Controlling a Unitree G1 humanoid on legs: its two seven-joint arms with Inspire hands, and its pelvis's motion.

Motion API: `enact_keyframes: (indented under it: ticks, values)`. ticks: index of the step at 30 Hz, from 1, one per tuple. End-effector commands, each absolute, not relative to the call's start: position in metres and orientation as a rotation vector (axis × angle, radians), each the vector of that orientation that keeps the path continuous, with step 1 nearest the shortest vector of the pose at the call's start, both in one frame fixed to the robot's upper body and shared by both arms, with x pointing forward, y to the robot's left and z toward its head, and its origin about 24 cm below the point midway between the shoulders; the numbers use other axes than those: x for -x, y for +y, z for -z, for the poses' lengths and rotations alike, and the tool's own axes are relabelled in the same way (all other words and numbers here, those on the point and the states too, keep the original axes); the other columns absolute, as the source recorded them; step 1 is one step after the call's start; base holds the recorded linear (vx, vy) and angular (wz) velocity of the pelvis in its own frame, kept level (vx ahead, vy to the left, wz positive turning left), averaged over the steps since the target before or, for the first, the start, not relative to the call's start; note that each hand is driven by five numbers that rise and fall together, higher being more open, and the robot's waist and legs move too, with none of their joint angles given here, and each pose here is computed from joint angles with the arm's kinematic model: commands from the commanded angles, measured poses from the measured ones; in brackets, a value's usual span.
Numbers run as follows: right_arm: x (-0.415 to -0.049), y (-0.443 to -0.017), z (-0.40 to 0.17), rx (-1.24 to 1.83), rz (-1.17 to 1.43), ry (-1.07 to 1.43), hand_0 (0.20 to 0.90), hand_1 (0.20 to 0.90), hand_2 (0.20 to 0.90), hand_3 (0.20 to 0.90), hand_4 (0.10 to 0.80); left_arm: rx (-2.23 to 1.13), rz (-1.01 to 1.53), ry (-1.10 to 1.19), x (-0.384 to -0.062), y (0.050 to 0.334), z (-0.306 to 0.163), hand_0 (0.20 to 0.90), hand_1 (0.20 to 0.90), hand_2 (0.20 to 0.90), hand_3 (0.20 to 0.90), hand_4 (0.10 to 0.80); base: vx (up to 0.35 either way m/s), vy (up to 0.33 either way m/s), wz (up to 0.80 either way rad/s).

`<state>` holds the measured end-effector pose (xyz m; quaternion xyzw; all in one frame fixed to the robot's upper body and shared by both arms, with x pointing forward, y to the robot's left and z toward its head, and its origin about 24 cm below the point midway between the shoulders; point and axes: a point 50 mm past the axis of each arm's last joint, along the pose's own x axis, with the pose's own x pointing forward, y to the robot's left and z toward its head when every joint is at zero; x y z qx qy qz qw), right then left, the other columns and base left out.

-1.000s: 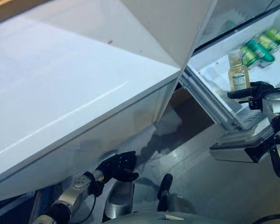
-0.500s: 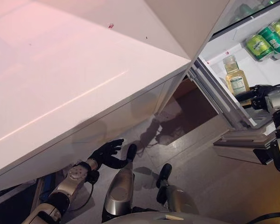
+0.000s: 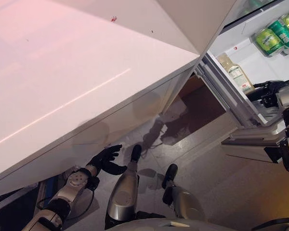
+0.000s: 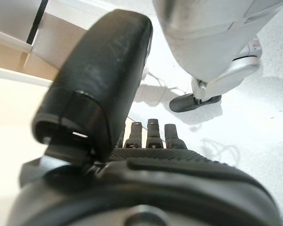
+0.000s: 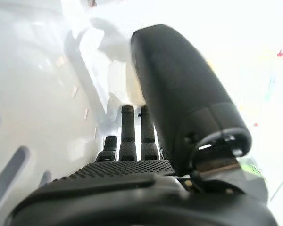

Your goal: Put drinks into fridge and close the fridge

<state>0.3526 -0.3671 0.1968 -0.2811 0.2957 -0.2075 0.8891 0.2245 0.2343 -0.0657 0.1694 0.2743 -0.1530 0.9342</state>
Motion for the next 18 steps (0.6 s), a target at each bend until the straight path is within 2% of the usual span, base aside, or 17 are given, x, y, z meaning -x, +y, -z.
enact_keyframes:
  ticks: [1, 5, 11, 18]
  values:
    - [-0.33, -0.401, -0.259, 0.79, 0.611, 0.551, 0.9, 0.9, 0.9, 0.9, 0.8, -0.358, 0.292, 0.576, -0.212, 0.242, 0.07, 0.9, 0.9, 0.9, 0.9, 0.8, 0.0, 0.0, 0.0]
    - [-0.333, -0.398, -0.26, 0.77, 0.59, 0.523, 0.9, 0.9, 0.9, 0.9, 0.8, -0.368, 0.292, 0.581, -0.211, 0.243, 0.071, 0.9, 0.9, 0.9, 0.9, 0.8, -0.038, 0.006, 0.0]
    - [-0.338, -0.387, -0.283, 0.785, 0.59, 0.336, 0.9, 0.9, 0.9, 0.9, 0.8, -0.394, 0.273, 0.622, -0.203, 0.25, 0.076, 0.9, 0.9, 0.9, 0.9, 0.8, -0.013, 0.013, -0.01]
    - [-0.32, -0.384, -0.33, 0.868, 0.644, 0.125, 0.9, 0.9, 0.9, 0.9, 0.8, -0.427, 0.216, 0.734, -0.179, 0.261, 0.094, 0.9, 0.9, 0.9, 0.9, 0.8, -0.02, 0.037, -0.11]
